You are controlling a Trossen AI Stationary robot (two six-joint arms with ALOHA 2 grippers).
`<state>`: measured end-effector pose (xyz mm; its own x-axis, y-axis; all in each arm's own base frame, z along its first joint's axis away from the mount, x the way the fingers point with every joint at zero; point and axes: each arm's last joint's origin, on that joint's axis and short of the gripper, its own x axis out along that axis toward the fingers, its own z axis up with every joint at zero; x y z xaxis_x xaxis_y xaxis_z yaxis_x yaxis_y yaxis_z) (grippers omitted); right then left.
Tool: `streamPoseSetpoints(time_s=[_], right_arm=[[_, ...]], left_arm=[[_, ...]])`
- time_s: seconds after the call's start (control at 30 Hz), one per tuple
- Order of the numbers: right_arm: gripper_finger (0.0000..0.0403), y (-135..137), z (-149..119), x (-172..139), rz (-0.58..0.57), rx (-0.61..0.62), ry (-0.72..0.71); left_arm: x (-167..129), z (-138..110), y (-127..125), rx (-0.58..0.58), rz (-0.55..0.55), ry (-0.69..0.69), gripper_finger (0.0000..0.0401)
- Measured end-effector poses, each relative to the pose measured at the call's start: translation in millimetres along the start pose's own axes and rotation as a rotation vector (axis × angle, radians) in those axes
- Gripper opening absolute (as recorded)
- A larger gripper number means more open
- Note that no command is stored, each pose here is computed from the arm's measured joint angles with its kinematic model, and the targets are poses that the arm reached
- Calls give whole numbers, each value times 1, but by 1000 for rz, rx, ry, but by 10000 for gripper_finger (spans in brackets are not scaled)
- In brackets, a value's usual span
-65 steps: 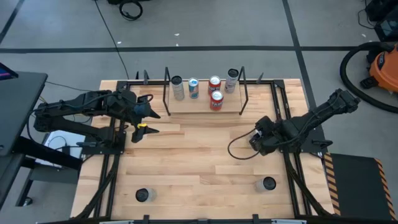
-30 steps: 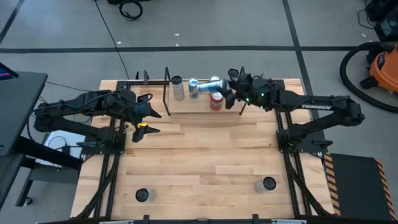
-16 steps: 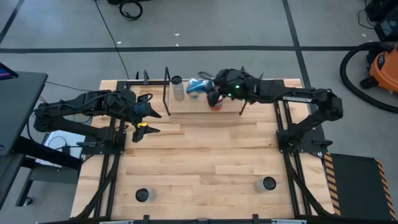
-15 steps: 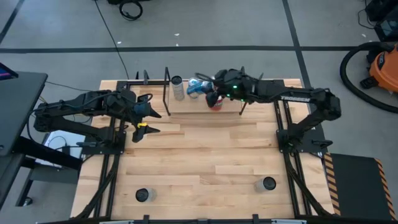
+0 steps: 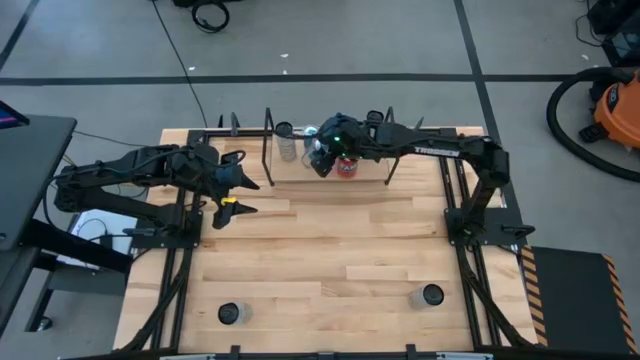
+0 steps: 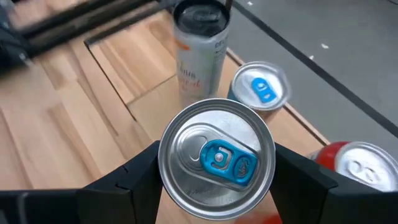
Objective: Place canned beverage on shelf
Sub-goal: Put the blue soda can on the shelf aligned with the other blue soda can
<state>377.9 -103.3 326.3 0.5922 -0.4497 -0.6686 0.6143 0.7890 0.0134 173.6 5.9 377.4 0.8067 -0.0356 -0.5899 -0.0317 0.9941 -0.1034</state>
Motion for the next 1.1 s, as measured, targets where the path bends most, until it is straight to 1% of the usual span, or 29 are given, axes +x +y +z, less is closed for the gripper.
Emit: streamPoseSetpoints(time_s=[0.2, 0.37, 0.6, 0.8, 1.1], right_arm=[[246, 5, 1, 17, -24, -56, 95], [246, 7, -5, 32, -43, -76, 156], [246, 6, -7, 43, -22, -82, 173], [247, 0, -8, 52, -32, -102, 193], [251, 1, -8, 55, -15, -116, 192]], left_arm=[[0, 0, 0, 0, 0, 0, 298], [0, 0, 0, 0, 0, 0, 298], [0, 0, 0, 0, 0, 1, 298], [0, 0, 0, 0, 0, 2, 298], [0, 0, 0, 0, 0, 2, 298]])
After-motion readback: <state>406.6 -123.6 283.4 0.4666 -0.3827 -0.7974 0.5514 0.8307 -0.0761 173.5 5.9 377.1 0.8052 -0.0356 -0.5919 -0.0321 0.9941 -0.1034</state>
